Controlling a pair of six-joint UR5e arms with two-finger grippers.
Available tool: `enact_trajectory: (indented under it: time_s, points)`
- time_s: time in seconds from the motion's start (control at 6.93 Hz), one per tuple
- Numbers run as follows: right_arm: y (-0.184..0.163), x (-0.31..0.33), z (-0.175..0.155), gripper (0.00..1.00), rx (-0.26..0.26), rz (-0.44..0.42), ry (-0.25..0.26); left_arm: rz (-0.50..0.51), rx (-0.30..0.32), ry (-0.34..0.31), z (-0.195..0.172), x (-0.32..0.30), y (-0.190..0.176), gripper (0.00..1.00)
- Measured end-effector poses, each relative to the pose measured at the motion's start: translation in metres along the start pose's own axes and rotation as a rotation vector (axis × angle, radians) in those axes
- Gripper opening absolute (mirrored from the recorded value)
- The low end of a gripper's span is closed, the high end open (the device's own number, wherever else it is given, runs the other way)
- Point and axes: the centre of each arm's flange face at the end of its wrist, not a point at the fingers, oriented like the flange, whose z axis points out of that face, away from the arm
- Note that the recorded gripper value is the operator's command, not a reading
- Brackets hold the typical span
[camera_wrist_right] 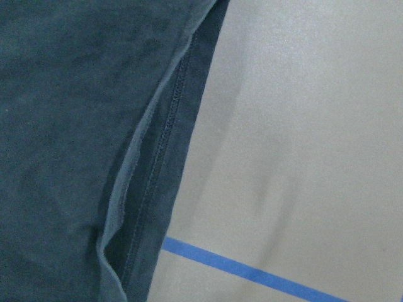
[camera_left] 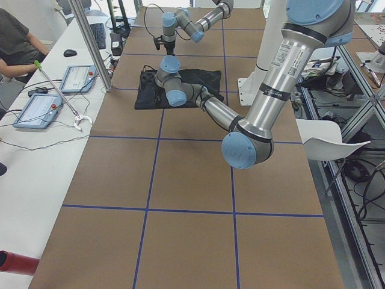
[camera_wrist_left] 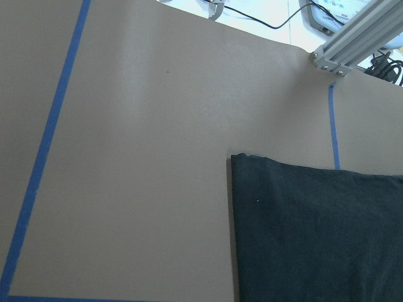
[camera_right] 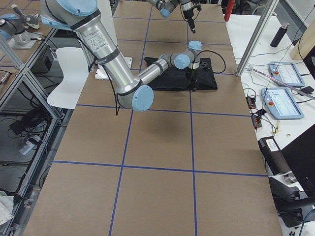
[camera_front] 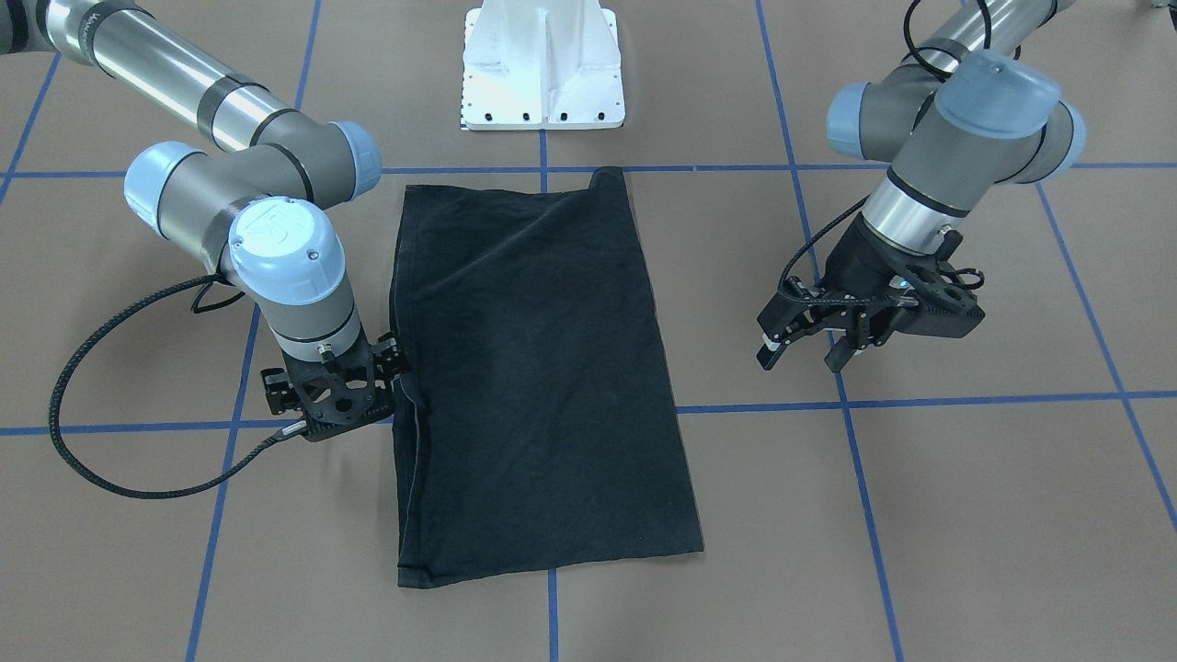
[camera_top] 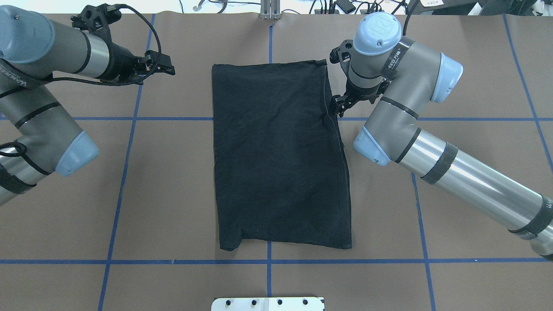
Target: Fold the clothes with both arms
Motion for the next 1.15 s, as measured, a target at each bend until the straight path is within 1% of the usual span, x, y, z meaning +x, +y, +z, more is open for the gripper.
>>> enact_trajectory:
  time_s: [0.14, 0.43, 0.72, 1.15]
  points:
    - [-0.009, -0.006, 0.001, 1.00, -0.002, 0.003, -0.002, 0.002, 0.005, 0.006, -0.002, 0.003, -0.001, 1.00]
    - [-0.032, -0.015, 0.016, 1.00, 0.005, 0.007, -0.009, 0.008, 0.015, 0.017, -0.006, 0.011, -0.004, 1.00]
    - [-0.039, -0.013, 0.029, 1.00, -0.001, 0.010, -0.005, 0.009, 0.023, 0.021, -0.008, 0.014, -0.007, 1.00]
    - [-0.041, -0.003, 0.055, 1.00, -0.015, 0.015, 0.005, 0.012, 0.029, 0.029, -0.010, 0.019, -0.010, 1.00]
